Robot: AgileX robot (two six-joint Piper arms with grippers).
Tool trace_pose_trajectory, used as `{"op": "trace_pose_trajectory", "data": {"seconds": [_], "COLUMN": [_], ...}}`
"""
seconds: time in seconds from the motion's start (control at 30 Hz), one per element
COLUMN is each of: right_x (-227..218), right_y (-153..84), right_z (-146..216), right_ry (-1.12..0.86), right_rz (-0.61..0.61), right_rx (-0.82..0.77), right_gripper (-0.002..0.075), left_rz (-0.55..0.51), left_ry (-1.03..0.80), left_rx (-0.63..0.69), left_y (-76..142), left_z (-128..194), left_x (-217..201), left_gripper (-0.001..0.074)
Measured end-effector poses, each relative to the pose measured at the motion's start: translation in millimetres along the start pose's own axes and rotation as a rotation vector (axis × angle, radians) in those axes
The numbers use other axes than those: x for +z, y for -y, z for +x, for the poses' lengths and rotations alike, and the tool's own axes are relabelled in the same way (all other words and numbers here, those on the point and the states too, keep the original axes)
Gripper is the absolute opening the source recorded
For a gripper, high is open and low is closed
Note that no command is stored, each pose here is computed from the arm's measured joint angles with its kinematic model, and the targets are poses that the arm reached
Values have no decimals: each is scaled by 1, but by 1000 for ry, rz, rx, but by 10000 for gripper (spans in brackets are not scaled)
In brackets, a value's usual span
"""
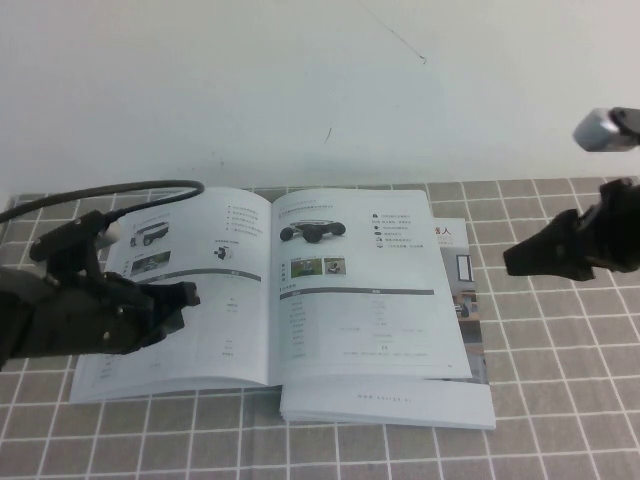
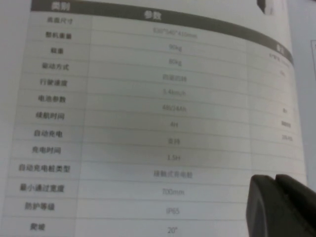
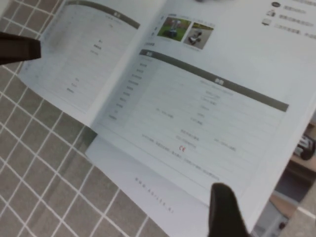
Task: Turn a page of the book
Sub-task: Open the closed book
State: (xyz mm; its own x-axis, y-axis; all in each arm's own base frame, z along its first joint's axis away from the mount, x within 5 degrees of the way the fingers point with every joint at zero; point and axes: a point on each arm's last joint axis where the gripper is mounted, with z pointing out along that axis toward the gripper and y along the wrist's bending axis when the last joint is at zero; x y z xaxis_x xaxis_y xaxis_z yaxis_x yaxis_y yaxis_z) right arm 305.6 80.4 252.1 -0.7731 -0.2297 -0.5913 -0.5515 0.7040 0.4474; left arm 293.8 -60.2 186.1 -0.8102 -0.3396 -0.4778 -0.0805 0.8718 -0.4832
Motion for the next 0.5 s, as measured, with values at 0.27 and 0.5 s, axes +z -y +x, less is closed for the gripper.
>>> {"op": "trace_pose_trajectory", "data": {"seconds": [0.27,0.5], "right_x": [63,108], "right_y": [-7,22], "right_z": [-16,-14], "right_ry": [-103,-216], "right_rz": [-4,-11], "right_rx": [-40,66], "right_gripper": [430,495], "left_rz": [-62,-78], "left_ry": [-21,-56], "left_rx": [50,64], "left_y": [3,7], "left_z": [13,24], "left_x": [26,41], "left_gripper": [-2,-2]}}
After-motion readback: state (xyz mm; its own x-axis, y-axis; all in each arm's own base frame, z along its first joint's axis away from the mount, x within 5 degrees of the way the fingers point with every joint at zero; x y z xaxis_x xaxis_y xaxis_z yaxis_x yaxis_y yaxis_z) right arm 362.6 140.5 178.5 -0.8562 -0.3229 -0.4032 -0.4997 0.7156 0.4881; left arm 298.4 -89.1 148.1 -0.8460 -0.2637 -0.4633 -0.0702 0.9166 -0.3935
